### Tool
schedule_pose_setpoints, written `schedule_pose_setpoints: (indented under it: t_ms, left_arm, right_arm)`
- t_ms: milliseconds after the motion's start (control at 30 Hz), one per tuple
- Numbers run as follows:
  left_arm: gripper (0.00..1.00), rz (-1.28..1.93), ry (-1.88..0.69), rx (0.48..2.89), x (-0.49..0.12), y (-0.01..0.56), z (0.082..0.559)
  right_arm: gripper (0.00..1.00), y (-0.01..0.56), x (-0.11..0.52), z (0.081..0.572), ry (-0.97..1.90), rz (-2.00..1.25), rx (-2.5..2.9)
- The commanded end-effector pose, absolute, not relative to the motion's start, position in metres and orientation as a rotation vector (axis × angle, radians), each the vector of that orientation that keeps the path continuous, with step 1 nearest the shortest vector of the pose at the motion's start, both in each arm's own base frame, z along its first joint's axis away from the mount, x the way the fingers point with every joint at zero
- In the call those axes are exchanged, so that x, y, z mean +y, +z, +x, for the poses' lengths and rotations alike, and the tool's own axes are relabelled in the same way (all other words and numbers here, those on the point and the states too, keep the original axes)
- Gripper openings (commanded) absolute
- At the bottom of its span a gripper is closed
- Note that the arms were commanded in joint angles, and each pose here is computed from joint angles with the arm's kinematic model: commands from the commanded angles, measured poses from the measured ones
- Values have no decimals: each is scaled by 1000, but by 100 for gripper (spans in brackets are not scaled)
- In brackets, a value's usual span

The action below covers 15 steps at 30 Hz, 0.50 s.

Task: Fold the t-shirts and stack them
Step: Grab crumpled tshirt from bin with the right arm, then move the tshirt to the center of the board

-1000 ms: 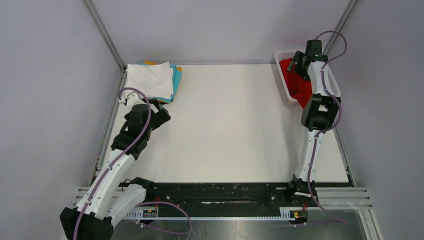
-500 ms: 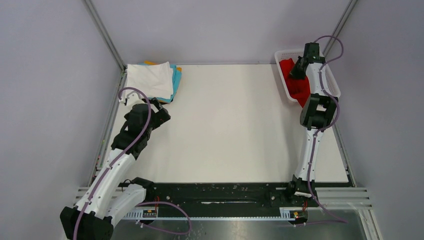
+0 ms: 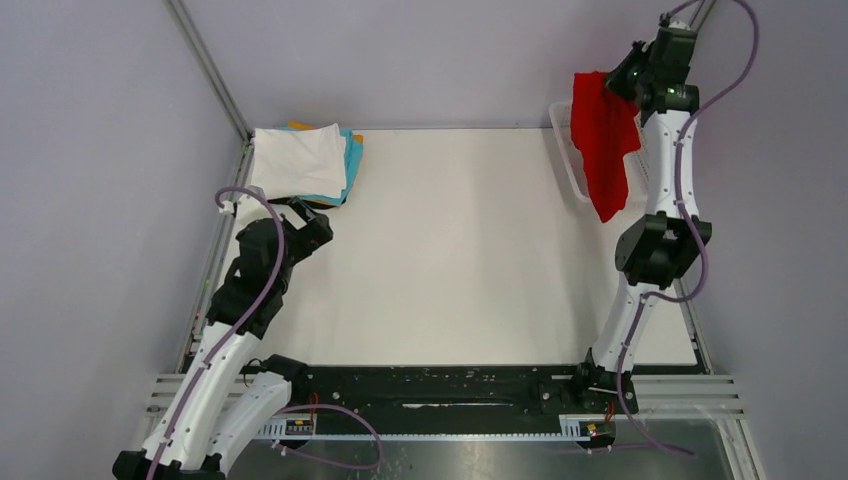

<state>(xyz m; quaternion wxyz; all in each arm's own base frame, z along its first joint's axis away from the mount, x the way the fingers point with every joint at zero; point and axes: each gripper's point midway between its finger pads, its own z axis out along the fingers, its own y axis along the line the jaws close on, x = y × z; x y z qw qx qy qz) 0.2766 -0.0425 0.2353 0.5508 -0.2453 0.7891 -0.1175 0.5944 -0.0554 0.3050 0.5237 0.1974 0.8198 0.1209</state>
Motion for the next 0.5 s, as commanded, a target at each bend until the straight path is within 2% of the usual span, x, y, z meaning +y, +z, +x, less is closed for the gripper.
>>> schedule_pose_setpoints:
  t_ms: [0,267,467]
  left_arm:
    - [99,-564,-344,1805,-47,255,275]
    - [99,-578,-364,1778,-44,260,261]
    - [99,-607,-364,1769,-38,261,249]
  right_arm:
    - [0,442,-10,553,478,237,1698]
    - [0,525,103,455,767,-140,1612]
    - [0,523,196,379,840,-508,1625]
